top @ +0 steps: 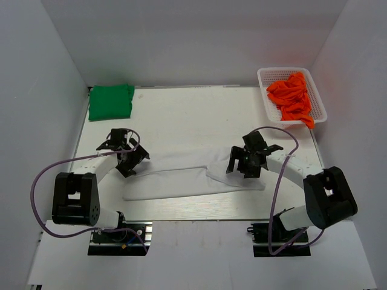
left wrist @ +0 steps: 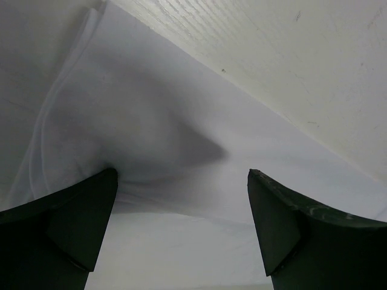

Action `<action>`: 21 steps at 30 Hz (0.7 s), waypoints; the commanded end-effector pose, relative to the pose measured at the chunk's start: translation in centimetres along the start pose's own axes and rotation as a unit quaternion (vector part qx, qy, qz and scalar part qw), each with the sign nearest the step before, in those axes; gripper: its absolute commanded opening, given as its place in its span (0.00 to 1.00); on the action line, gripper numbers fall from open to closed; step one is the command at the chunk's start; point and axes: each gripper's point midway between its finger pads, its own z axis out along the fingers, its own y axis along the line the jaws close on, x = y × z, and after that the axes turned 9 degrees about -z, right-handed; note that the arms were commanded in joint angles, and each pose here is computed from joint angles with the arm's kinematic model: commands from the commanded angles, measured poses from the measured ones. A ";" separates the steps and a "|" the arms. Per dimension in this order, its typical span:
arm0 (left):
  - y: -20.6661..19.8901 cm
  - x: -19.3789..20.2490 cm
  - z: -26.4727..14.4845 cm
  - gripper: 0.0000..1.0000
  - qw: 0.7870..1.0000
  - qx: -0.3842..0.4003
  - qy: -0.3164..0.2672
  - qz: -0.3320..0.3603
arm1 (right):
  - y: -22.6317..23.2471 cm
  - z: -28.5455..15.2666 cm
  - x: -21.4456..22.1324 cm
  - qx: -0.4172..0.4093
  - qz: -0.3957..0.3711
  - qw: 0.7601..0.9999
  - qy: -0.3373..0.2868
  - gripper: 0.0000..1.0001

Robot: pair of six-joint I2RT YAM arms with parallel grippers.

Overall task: Fold and stack the t-shirts
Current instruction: Rotate the tshirt 90 degrees

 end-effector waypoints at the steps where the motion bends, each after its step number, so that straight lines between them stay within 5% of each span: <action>1: 4.5 0.6 1.0 1.00 0.997 -0.079 -0.009 -0.017 | -0.9 0.2 -0.2 0.027 0.023 0.999 0.018 0.90; 13: 4.3 6.6 -1.8 1.00 0.996 -0.025 0.089 -0.016 | -0.4 4.5 -6.1 0.014 0.012 1.000 0.013 0.90; 16: 4.6 7.5 -3.8 1.00 0.993 -0.032 0.114 0.030 | 1.0 7.9 -11.4 0.003 -0.011 1.000 0.000 0.90; 21: 6.9 13.6 -4.9 1.00 0.967 -0.032 0.242 0.074 | 6.1 12.1 -20.2 -0.076 -0.047 0.995 -0.042 0.87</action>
